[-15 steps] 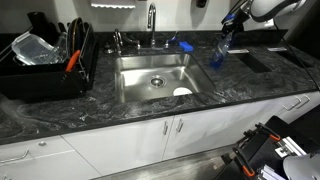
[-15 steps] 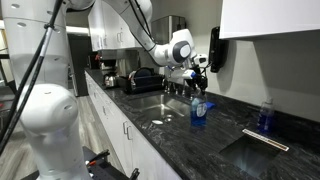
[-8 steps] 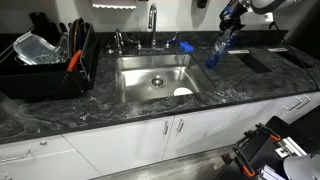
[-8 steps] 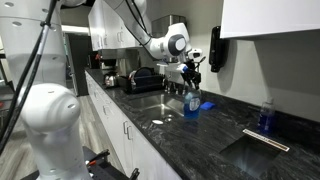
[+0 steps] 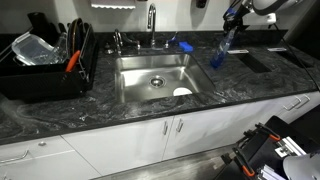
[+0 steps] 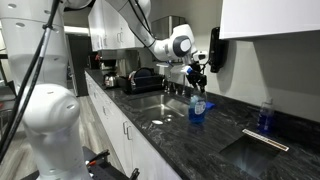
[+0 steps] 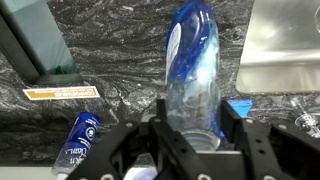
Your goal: Pick up the bottle from the counter and put it in the sink
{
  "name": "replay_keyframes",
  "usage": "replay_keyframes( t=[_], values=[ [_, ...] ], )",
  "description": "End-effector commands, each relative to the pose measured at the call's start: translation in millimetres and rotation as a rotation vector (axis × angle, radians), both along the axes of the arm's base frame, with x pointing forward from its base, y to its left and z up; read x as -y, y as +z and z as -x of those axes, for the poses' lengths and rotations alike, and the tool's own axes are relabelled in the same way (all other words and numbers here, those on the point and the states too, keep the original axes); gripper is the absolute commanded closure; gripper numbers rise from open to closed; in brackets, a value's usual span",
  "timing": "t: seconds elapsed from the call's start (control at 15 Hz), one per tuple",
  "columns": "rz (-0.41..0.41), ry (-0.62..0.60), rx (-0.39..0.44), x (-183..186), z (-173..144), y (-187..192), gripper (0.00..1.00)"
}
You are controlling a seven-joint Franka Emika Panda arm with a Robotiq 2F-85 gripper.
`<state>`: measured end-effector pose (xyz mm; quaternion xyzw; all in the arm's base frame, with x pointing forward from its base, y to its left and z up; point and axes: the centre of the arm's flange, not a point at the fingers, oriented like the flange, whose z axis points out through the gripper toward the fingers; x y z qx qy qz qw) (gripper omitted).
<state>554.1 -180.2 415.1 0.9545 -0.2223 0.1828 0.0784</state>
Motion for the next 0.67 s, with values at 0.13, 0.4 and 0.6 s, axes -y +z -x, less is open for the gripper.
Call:
replay_keyframes(
  t=[0.13,0.4,0.6],
  values=[
    [-0.032,0.052,0.051,-23,-3,11,0.72],
    [-0.085,0.138,0.11,-69,-10,22,0.72],
    [-0.086,0.225,0.117,-102,-11,20,0.72]
  ],
)
